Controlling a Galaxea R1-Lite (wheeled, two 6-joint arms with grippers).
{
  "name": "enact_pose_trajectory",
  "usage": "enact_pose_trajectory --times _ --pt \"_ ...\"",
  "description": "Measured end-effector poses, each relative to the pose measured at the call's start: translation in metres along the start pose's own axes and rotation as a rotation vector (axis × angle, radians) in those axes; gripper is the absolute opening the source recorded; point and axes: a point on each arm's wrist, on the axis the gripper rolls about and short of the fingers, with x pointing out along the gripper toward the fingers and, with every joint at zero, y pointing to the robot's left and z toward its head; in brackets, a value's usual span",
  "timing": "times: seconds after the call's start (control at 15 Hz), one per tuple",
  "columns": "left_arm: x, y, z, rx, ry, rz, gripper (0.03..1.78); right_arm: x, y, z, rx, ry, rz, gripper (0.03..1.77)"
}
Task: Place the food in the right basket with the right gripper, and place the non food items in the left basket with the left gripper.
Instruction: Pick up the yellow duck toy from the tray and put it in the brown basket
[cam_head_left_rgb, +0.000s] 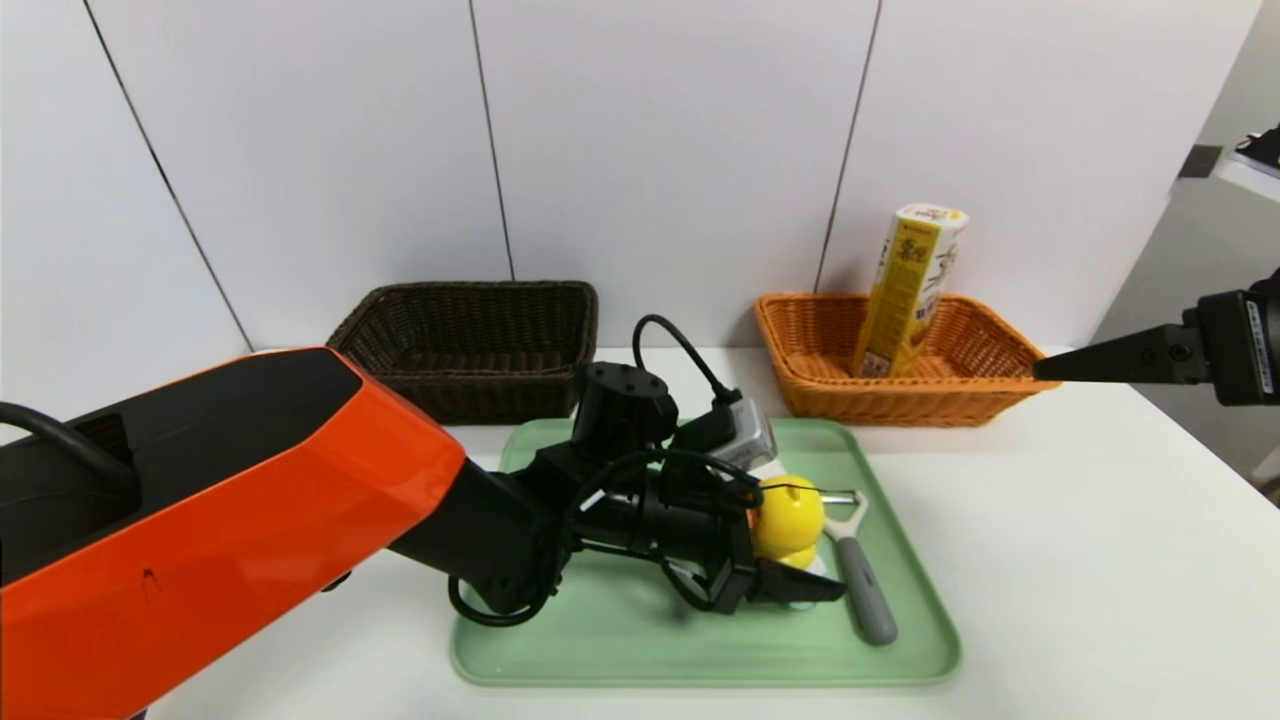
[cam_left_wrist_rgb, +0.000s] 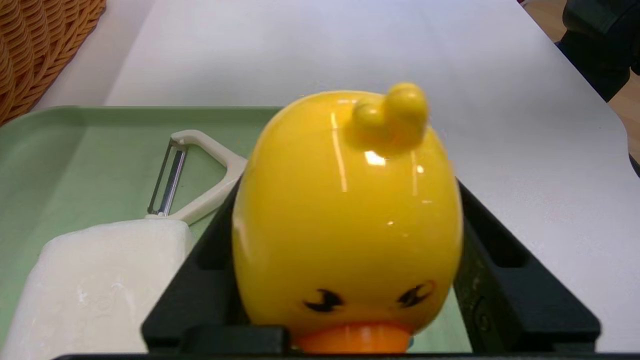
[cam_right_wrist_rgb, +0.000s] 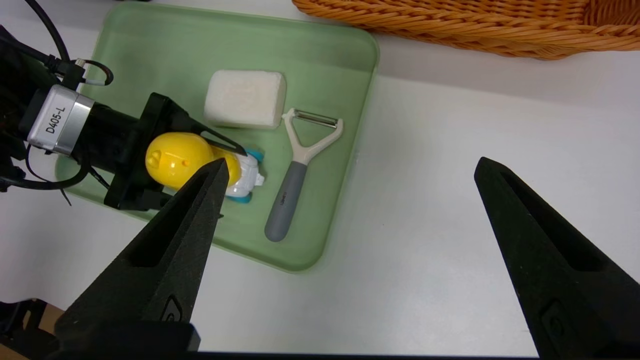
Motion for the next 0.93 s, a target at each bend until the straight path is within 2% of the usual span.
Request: enact_pose_trajectory --times 0.2,0.27,0.73,0.93 --pt "0.0 0.0 0.0 0.0 -0.001 0.001 0.69 0.0 0.0 0.0 0.0 0.0 0.0 1.69" --pt "0.0 0.0 0.001 0.003 -0.003 0.001 0.35 0.0 0.0 0.0 0.0 0.0 0.0 1.69" --pt "-0.001 0.0 0.005 0.012 -0.01 0.003 0.35 0.0 0.0 0.0 0.001 0.002 0.001 1.7" --pt "-0.005 -0.003 0.015 0.018 -0.025 0.008 0.35 0.0 0.0 0.0 0.003 0.003 -0.001 1.7"
